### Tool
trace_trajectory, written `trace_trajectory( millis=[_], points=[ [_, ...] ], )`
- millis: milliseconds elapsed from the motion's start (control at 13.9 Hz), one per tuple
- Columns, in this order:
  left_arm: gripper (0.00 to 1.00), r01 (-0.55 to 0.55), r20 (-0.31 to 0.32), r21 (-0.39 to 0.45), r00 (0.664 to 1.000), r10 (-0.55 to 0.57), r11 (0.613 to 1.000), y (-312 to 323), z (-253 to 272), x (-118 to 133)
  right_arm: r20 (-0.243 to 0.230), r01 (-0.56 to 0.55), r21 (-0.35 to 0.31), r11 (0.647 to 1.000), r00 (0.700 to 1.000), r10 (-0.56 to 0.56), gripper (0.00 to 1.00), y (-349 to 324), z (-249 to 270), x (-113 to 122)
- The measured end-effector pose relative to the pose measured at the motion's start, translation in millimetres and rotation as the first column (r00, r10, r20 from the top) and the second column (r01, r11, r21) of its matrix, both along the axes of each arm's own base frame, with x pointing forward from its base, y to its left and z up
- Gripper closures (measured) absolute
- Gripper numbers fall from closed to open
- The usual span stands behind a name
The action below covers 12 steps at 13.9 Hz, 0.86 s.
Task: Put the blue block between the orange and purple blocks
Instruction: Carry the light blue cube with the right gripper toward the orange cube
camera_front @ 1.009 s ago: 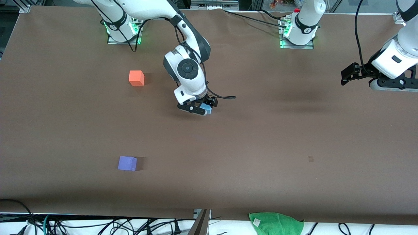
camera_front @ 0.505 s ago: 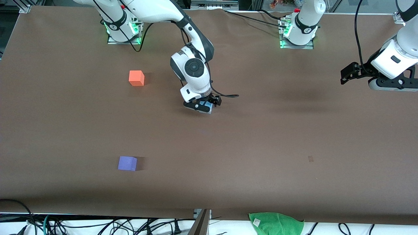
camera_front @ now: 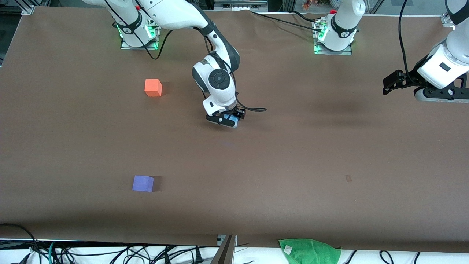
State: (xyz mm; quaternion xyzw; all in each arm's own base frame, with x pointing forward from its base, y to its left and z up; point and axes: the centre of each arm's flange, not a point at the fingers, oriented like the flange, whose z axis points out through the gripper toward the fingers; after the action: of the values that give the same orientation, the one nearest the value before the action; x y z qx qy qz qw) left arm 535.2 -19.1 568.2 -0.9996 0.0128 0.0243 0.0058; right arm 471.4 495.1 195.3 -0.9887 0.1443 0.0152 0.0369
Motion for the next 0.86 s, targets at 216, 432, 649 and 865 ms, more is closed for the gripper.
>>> trace_trajectory(
  millis=[216,432,649,865],
  points=[
    [0.00,0.000,0.000,0.000,1.000,0.000,1.000,0,0,0,0.008,-0.027,-0.019,0.999,1.000,0.027,0.41,-16,17,16],
    [0.00,0.001,-0.001,0.000,1.000,-0.001,1.000,-1,0,0,-0.018,-0.151,-0.080,0.985,0.989,0.150,0.41,-68,66,54],
    [0.00,0.002,-0.007,0.000,1.000,-0.002,1.000,-1,-1,-1,-0.054,-0.276,-0.118,0.954,0.961,0.271,0.41,-165,106,92],
    [0.00,0.002,-0.011,0.000,1.000,-0.002,1.000,-1,-1,-1,-0.067,-0.352,-0.100,0.931,0.936,0.346,0.41,-273,86,96]
  ],
)
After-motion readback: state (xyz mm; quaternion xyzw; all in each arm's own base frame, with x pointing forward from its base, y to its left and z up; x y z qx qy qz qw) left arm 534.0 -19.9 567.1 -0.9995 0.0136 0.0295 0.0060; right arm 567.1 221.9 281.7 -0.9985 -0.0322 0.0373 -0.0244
